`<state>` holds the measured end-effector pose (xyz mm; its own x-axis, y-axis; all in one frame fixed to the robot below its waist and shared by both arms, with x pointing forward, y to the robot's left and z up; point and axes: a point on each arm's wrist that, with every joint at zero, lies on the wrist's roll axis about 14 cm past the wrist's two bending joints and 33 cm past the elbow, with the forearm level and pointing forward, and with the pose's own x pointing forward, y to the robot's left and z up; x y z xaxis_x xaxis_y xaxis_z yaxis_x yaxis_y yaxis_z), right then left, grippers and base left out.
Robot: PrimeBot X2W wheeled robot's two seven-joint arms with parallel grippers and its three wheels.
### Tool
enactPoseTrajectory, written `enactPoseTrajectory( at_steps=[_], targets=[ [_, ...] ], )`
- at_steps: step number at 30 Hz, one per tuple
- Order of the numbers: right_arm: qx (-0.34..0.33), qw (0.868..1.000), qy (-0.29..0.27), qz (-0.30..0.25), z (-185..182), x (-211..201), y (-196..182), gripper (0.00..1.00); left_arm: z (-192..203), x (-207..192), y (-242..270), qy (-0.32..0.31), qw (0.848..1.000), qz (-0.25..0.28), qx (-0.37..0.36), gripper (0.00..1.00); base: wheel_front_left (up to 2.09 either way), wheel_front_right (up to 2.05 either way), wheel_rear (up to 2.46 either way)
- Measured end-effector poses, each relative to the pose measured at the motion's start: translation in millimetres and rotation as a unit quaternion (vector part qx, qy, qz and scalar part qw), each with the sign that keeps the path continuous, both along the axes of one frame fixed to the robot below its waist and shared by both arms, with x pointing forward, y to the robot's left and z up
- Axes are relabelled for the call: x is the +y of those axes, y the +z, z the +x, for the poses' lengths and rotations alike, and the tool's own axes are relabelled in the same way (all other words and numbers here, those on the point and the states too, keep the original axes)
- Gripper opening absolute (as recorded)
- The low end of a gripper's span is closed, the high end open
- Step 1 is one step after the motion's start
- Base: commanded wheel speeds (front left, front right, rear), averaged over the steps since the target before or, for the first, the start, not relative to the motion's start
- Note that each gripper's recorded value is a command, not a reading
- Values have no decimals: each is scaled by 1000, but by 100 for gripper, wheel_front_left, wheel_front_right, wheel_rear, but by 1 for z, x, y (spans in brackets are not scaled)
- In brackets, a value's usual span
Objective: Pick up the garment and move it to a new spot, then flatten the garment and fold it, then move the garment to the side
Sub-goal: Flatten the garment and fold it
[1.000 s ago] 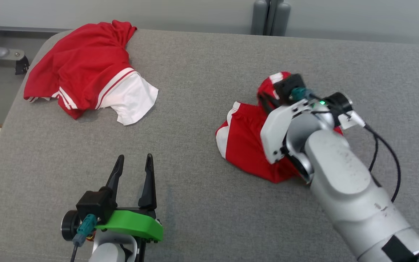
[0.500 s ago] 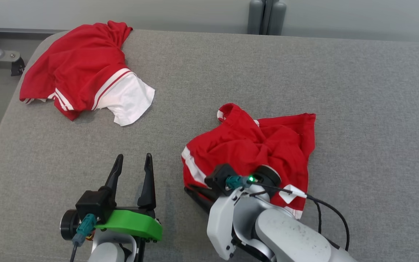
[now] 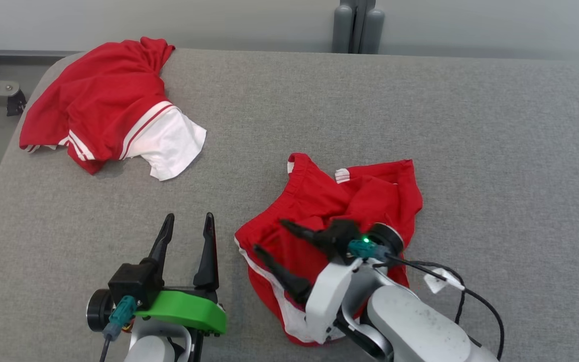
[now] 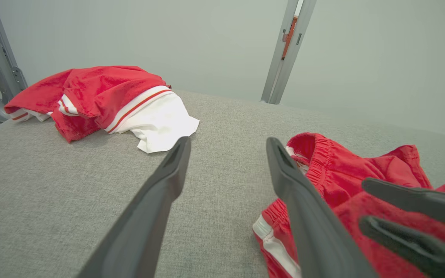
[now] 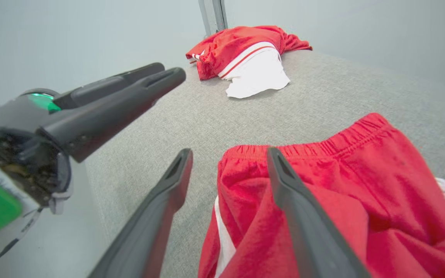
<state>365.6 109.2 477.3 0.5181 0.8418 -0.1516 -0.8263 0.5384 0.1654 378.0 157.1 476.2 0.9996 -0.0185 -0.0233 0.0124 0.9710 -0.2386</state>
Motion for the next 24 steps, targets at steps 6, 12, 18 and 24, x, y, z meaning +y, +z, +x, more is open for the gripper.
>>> enactPoseTrajectory(
  at_steps=[6,12,18,24],
  targets=[
    [-47,990,-120,53,33,-55,24,100,2,-14,7,-23,1000,-2,-11,100,0,0,0],
    [-72,970,-227,56,40,-121,26,100,3,-25,11,-38,999,-3,-18,100,0,0,0],
    [-32,964,-264,27,16,-148,1,100,0,-30,8,-45,999,-3,-13,100,0,0,0],
    [7,968,-251,-3,7,-144,-21,100,-2,-30,7,-48,999,-3,-12,100,0,0,0]
  ],
)
